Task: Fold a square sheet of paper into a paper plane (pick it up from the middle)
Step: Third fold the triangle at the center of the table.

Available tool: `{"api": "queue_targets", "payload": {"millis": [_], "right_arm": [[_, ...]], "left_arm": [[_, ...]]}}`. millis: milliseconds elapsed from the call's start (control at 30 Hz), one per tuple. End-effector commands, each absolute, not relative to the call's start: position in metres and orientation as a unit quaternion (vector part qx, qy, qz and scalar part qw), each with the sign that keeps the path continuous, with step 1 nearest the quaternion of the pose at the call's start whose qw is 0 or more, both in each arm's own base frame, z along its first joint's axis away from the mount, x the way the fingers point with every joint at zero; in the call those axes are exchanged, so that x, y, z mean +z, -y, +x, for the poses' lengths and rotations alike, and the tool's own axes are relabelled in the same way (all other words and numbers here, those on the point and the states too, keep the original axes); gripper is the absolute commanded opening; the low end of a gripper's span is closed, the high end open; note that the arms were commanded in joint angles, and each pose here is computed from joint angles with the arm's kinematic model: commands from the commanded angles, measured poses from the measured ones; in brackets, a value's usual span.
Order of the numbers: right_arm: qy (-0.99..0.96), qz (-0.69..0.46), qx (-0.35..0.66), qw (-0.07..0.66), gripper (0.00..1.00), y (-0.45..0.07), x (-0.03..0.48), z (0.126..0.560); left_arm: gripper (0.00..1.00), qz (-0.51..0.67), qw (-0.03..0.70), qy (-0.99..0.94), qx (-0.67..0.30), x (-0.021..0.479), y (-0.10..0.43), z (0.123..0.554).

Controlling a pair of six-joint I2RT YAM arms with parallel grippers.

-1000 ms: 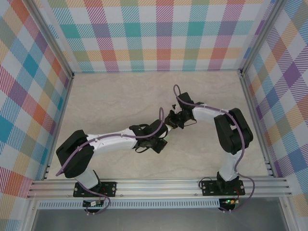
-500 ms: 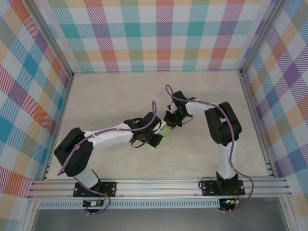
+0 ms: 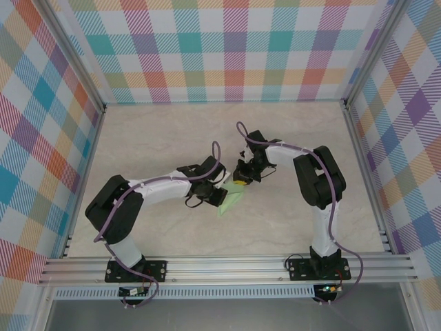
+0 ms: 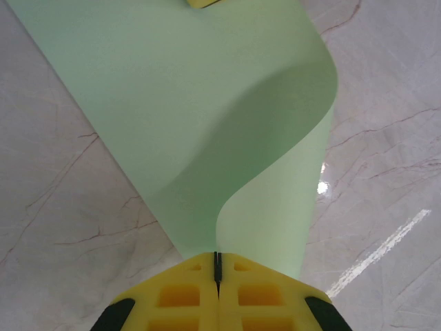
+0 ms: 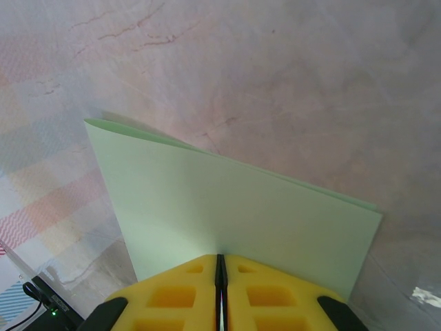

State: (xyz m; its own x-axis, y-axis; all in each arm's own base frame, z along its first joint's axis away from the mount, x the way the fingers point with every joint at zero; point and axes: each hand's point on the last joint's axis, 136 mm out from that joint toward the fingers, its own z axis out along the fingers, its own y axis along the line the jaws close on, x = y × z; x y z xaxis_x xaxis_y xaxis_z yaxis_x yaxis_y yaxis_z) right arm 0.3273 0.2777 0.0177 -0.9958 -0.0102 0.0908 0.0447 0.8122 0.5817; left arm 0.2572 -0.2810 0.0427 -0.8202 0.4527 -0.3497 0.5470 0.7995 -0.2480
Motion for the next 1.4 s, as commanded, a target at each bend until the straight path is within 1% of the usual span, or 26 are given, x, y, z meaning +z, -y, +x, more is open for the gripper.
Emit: {"api": "queue_targets", "payload": {"millis": [0, 233, 700, 1367], "right_arm": [[0.956, -0.010, -0.285, 0.068, 0.11, -0.273, 0.005, 0.317], [0.957, -0.013, -0.283, 0.069, 0.12, -0.271, 0.003, 0.314], [0.956, -0.018, -0.285, 0.068, 0.13, -0.271, 0.003, 0.315], [0.956, -0.023, -0.284, 0.069, 0.15, -0.270, 0.002, 0.313]], "left_arm": [[0.01, 0.271, 0.147, -0.933, -0.185, 0.048, 0.290, 0.267], [0.01, 0.270, 0.145, -0.933, -0.188, 0.046, 0.292, 0.272], [0.02, 0.257, 0.149, -0.942, -0.155, 0.037, 0.280, 0.279], [0.03, 0.254, 0.137, -0.947, -0.140, 0.022, 0.276, 0.279]]}}
